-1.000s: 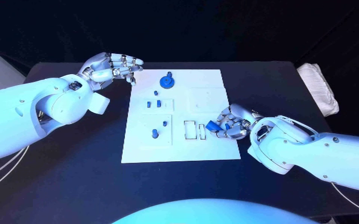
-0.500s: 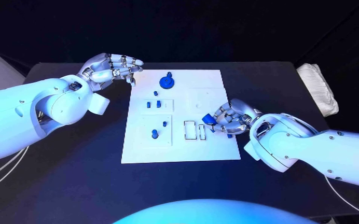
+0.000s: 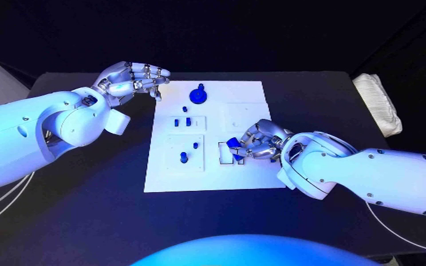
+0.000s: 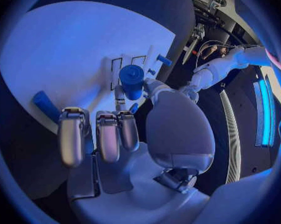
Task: Assemble the parts on the task board
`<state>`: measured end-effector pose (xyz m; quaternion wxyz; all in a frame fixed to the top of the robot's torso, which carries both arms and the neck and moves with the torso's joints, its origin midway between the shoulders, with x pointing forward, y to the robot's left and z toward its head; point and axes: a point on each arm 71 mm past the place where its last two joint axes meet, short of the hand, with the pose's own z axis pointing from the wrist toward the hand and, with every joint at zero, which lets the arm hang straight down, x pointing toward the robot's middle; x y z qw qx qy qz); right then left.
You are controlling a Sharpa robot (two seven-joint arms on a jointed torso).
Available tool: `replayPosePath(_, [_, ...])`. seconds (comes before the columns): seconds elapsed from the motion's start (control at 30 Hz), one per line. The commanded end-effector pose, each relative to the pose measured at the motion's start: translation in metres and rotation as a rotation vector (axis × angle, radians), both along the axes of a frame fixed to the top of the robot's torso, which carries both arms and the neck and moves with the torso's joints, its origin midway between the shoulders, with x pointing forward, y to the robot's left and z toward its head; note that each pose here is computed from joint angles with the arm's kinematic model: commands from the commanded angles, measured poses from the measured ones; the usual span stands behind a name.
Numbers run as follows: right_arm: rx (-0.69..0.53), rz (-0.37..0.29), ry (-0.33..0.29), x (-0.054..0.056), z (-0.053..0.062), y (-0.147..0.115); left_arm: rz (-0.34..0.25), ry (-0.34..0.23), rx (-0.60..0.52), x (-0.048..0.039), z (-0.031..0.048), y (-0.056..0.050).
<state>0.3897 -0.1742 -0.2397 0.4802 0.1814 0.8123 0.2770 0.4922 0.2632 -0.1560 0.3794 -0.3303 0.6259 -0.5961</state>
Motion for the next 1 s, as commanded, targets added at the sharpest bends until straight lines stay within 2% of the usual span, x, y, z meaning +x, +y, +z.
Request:
replayPosePath(0.03, [-0.056, 0.030, 0.046, -0.001, -0.004, 0.003, -0.018, 0.005, -0.010, -0.0011, 0.0004, -0.002])
replayPosePath(0.63, [-0.055, 0.041, -0.008, 0.001, -0.002, 0.016, -0.016, 0.007, -0.008, -0.0018, 0.0005, 0.000])
replayPosePath(1.0, [-0.070, 0.063, -0.002, 0.000, -0.002, 0.019, -0.019, 0.013, -0.006, -0.0021, 0.0002, 0.001])
